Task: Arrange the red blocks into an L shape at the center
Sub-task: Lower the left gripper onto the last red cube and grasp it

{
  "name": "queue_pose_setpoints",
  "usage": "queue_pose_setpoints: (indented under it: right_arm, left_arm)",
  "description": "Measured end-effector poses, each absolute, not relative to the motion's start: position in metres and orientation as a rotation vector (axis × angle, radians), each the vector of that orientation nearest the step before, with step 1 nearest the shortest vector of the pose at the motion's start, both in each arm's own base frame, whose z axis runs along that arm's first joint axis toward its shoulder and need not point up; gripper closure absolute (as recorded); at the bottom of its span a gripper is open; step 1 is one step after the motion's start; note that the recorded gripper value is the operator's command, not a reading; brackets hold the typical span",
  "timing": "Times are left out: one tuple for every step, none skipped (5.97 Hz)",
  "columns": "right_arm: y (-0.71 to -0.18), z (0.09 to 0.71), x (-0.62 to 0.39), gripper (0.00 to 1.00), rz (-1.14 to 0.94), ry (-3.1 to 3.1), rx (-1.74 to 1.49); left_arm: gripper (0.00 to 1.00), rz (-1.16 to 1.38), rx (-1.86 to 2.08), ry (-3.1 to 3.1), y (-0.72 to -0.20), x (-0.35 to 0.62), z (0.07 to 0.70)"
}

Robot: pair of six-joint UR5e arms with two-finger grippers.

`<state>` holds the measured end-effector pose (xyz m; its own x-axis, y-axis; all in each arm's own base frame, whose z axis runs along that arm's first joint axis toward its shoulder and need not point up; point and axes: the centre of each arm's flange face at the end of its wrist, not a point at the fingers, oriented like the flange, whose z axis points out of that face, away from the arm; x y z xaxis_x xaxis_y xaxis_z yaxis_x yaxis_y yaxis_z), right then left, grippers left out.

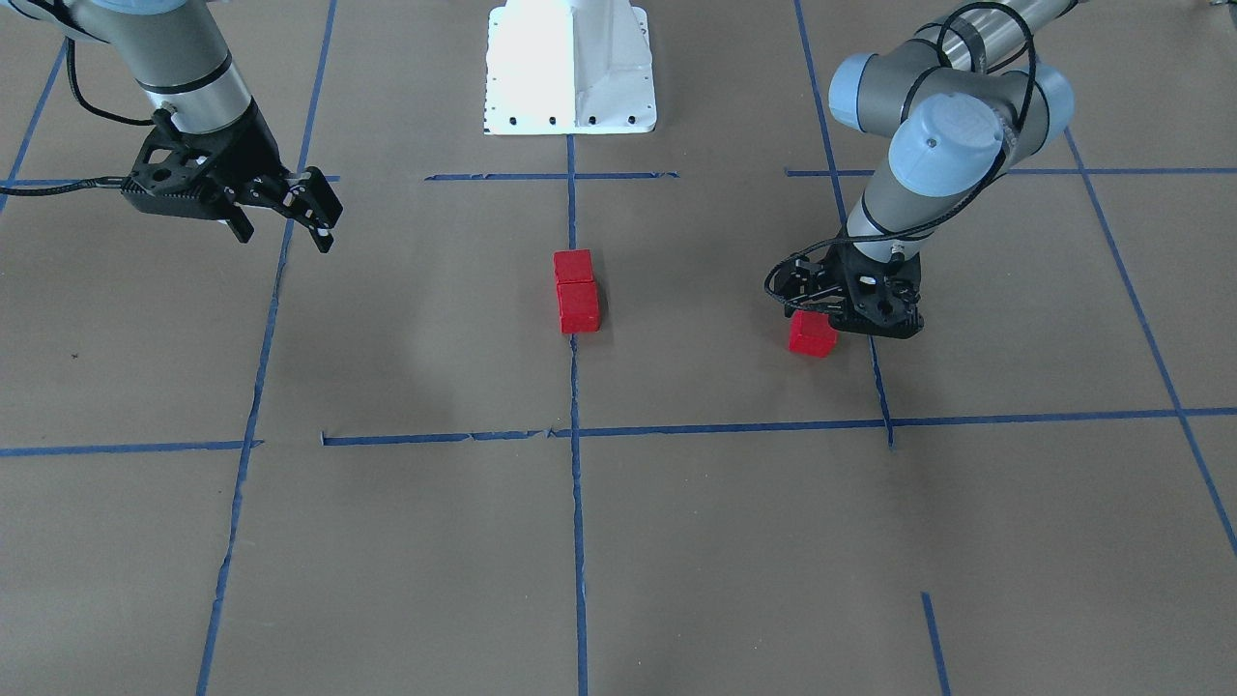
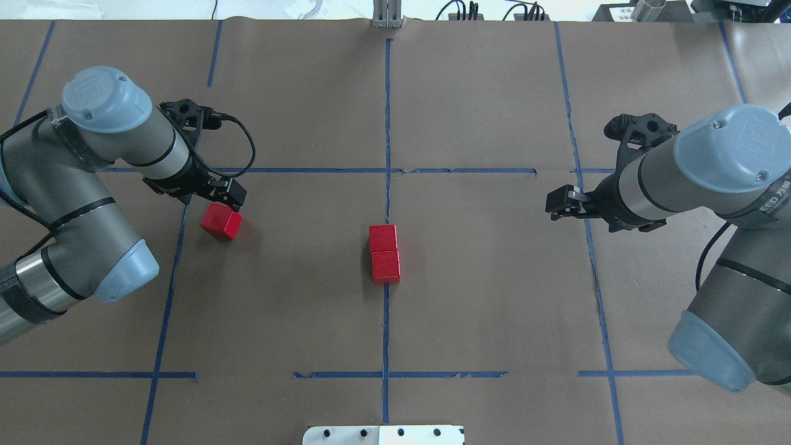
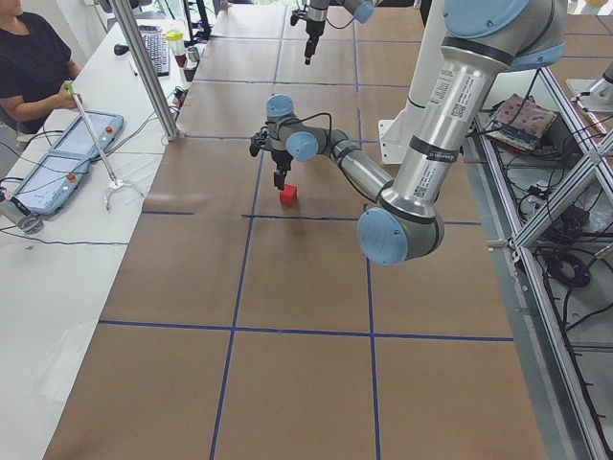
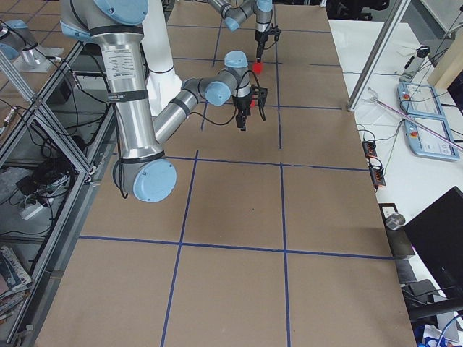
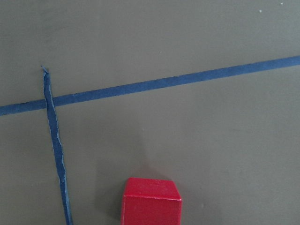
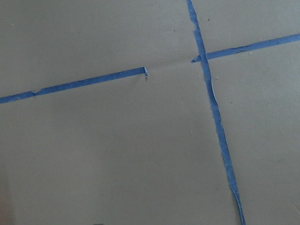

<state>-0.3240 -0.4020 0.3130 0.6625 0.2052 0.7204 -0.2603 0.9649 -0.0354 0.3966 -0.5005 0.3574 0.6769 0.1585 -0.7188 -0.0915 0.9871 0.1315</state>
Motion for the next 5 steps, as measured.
queue_pose_setpoints:
  right_arm:
    - [-0.402,0.312,-0.326,0.00,0.260,-0.806,0.073]
    - [-0.402,0.311,-0.327,0.00,0.259,-0.808,0.074]
    - [-0.402,0.310,-0.327,0.00,0.258,-0.809,0.075]
    - [-0.402,0.309,-0.327,0.00,0.257,-0.811,0.075]
    - [-0.401,0.308,-0.327,0.00,0.257,-0.813,0.076]
  left_arm:
    - [0.00,0.138,0.076,0.808,-0.503,0.400,0.363]
    - [0.00,0.136,0.066,0.803,-0.504,0.404,0.368]
    - [0.00,0.137,0.062,0.803,-0.505,0.410,0.374]
    - [0.00,0.140,0.065,0.808,-0.507,0.415,0.381]
    - [0.00,0.142,0.066,0.812,-0.508,0.420,0.388]
